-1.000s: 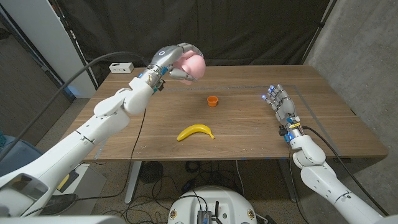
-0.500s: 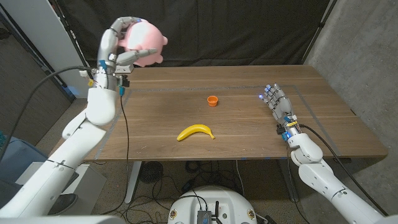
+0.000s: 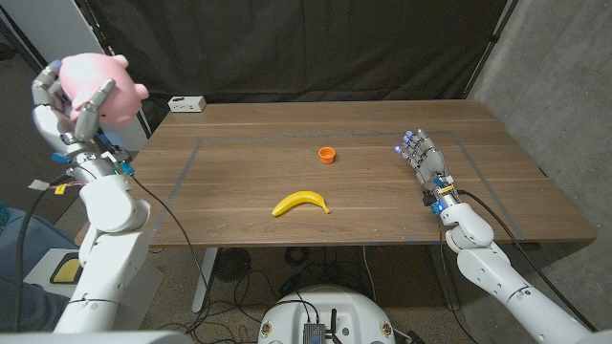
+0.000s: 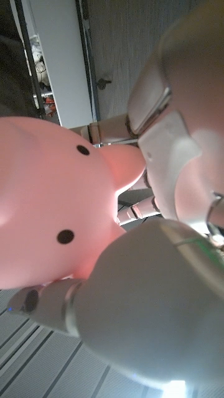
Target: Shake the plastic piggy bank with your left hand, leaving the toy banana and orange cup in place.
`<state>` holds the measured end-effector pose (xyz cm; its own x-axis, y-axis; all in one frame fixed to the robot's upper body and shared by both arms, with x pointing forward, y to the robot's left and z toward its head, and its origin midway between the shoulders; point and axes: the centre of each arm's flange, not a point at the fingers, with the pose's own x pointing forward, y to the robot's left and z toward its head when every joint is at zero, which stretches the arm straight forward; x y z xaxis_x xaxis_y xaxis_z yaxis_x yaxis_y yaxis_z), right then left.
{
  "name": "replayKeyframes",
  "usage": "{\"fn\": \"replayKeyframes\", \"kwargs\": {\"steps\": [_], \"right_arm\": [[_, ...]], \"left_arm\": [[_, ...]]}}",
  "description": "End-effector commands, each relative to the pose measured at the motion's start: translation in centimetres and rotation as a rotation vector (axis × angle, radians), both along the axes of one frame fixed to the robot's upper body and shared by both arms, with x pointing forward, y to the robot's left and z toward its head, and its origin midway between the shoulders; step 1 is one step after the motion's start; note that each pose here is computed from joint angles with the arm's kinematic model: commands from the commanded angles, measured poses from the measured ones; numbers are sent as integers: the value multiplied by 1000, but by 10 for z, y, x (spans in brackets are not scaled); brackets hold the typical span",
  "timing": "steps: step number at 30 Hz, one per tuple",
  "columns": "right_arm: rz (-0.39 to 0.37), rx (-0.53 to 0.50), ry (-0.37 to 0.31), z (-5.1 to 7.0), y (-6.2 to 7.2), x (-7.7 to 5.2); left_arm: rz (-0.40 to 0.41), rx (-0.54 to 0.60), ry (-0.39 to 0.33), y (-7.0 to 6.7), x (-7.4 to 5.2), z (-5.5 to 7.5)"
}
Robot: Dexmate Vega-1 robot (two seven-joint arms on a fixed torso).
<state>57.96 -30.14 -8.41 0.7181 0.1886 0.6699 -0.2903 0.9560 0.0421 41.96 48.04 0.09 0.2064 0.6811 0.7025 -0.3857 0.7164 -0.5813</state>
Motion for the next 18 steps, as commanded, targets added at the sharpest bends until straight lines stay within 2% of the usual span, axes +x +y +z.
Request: {"fn": "replayKeyframes", "kwargs": {"steps": [1, 6, 11, 14, 18], "right_arm": [[-1, -9, 10, -3, 1, -3], [-16, -5, 12, -7, -1, -9], [-41, 0, 10, -10, -5, -16], [-50, 8, 11, -12, -6, -19], [-57, 20, 7, -13, -7, -22]], "left_arm": [[-83, -115, -84, 1, 23, -39], [-50, -18, -129, -31, 33, -12], [53, 123, -185, -72, 33, 21], [183, 258, -183, -102, 29, 43], [403, 480, -130, -144, 27, 73]]}}
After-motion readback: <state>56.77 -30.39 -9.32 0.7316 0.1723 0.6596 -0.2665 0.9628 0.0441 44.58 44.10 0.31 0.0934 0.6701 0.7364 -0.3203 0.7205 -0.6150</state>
